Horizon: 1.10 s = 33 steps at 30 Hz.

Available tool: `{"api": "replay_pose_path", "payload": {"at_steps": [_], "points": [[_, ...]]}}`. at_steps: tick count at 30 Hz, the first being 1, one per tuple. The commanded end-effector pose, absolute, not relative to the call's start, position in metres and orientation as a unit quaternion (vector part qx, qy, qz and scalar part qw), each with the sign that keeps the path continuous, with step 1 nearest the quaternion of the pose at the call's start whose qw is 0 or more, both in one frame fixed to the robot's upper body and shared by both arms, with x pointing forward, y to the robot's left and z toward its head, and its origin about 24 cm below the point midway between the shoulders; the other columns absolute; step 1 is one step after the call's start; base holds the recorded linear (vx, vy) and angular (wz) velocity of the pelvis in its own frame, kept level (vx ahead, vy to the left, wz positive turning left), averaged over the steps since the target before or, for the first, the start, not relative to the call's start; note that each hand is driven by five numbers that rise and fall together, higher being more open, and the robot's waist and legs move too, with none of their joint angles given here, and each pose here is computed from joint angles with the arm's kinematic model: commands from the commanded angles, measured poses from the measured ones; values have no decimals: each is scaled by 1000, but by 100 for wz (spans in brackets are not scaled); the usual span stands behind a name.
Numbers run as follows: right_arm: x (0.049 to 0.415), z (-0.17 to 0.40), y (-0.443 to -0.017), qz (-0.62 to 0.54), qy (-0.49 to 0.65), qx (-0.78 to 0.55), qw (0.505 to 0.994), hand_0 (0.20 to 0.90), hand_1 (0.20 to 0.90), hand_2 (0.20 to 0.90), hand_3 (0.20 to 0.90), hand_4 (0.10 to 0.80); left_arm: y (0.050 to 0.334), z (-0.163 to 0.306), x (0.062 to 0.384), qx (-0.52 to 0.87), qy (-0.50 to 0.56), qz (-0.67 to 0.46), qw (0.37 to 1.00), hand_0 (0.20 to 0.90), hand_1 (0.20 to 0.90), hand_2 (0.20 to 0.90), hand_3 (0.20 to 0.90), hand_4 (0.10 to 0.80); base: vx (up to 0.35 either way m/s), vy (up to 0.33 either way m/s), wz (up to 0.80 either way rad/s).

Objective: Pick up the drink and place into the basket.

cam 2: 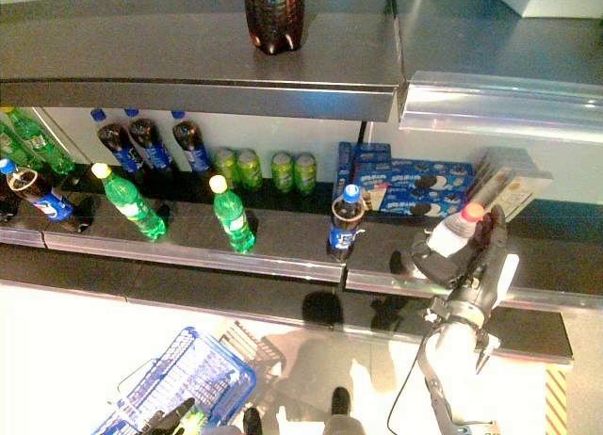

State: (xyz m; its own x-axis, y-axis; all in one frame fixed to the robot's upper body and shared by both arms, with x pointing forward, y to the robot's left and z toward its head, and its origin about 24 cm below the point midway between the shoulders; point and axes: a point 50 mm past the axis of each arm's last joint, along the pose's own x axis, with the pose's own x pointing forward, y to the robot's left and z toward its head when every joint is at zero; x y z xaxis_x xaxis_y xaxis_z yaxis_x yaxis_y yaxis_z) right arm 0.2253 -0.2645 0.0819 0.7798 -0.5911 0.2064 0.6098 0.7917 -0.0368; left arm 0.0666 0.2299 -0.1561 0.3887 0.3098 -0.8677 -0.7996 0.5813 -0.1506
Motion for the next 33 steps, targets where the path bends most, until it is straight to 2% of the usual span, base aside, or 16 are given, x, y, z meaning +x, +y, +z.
{"api": "replay_pose_path", "payload": {"at_steps": [1,7,23,33], "points": [[240,154,-262,-300,-278,-66,910,900,900,900,900,800,221,-149,85,-321,373,329,806,300,300,300,200,100,-116,-18,2],[255,177,-257,-309,-323,-53,893,900,900,900,900,800,218,-142,111,-341,343,310,818,300,300,300,200,100,-148,-15,-2],[282,224,-252,-313,-386,-22,868,900,900,900,900,800,213,-127,150,-359,303,277,838,300,300,300,200,100,-74,-16,-4],[294,236,-247,-296,-386,-3,873,900,900,900,900,800,209,-123,162,-370,291,270,840,300,300,300,200,100,-30,6,-1]]}}
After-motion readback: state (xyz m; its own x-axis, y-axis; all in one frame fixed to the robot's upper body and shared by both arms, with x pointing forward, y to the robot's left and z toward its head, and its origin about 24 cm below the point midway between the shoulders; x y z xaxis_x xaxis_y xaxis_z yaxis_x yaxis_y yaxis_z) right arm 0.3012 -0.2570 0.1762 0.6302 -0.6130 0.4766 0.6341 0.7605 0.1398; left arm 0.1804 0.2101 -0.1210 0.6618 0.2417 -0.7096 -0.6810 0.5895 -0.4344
